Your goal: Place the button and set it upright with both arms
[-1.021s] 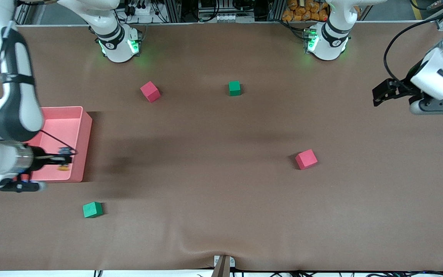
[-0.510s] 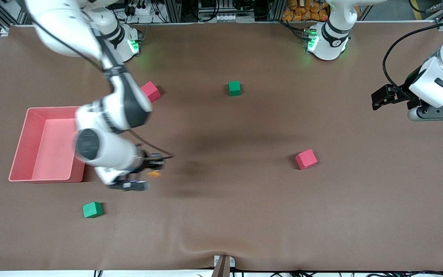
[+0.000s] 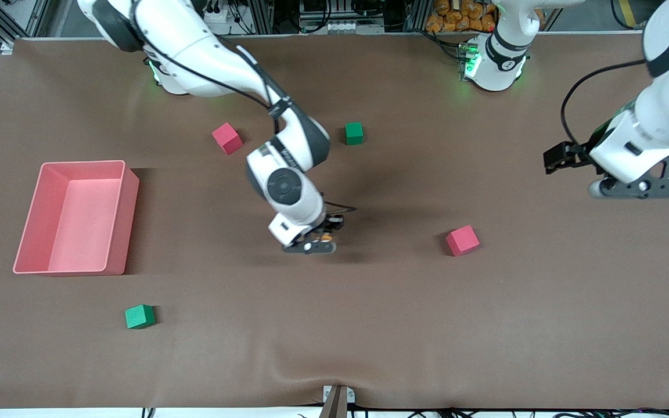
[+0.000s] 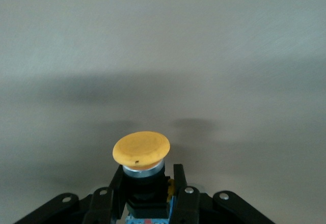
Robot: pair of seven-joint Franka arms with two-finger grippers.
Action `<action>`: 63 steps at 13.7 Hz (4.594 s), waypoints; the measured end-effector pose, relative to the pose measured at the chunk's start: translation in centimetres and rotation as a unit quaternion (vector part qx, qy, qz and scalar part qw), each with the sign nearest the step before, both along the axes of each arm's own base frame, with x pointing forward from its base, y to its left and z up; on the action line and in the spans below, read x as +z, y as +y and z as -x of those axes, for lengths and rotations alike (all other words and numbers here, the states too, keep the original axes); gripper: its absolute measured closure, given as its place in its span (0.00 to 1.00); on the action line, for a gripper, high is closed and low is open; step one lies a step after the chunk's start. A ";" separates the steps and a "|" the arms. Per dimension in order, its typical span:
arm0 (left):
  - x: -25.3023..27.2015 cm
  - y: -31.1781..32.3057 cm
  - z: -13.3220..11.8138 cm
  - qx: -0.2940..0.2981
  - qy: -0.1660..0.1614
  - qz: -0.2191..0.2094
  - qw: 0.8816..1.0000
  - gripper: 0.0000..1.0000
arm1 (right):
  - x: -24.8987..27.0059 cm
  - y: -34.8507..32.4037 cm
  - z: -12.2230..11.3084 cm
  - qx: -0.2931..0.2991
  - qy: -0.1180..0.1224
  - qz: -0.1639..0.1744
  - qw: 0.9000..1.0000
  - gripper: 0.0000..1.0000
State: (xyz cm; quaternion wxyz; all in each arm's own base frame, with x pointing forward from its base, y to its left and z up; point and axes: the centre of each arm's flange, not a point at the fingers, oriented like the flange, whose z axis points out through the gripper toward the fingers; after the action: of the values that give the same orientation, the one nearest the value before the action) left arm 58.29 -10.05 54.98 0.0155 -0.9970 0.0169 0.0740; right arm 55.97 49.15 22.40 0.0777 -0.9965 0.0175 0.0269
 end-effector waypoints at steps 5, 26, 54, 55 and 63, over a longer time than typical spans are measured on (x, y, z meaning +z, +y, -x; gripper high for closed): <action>-8.5 -3.3 -1.8 -0.024 0.070 0.007 0.997 0.00 | -3.2 3.4 3.5 -0.008 0.012 0.009 1.000 0.56; -28.7 -32.0 1.6 0.065 0.098 0.088 0.989 0.00 | 28.5 -27.7 -13.6 -0.209 -0.107 0.032 0.972 0.00; -36.5 -37.7 4.0 0.097 0.103 0.080 0.987 0.32 | 45.0 -46.9 2.3 -0.061 -0.036 0.079 0.994 0.00; -36.5 -37.7 4.1 0.097 0.104 0.080 0.987 0.32 | 45.1 -47.4 2.3 -0.060 -0.036 0.079 0.994 0.00; -36.8 -37.7 4.3 0.096 0.110 0.076 0.986 0.38 | 45.1 -47.4 2.3 -0.051 -0.037 0.079 0.995 0.00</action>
State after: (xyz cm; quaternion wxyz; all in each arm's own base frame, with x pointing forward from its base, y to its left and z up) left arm 54.02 -47.74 18.19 -0.0692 -0.9781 -0.0717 0.1827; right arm 53.71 1.74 67.52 0.0005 -0.9976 0.0679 -0.0158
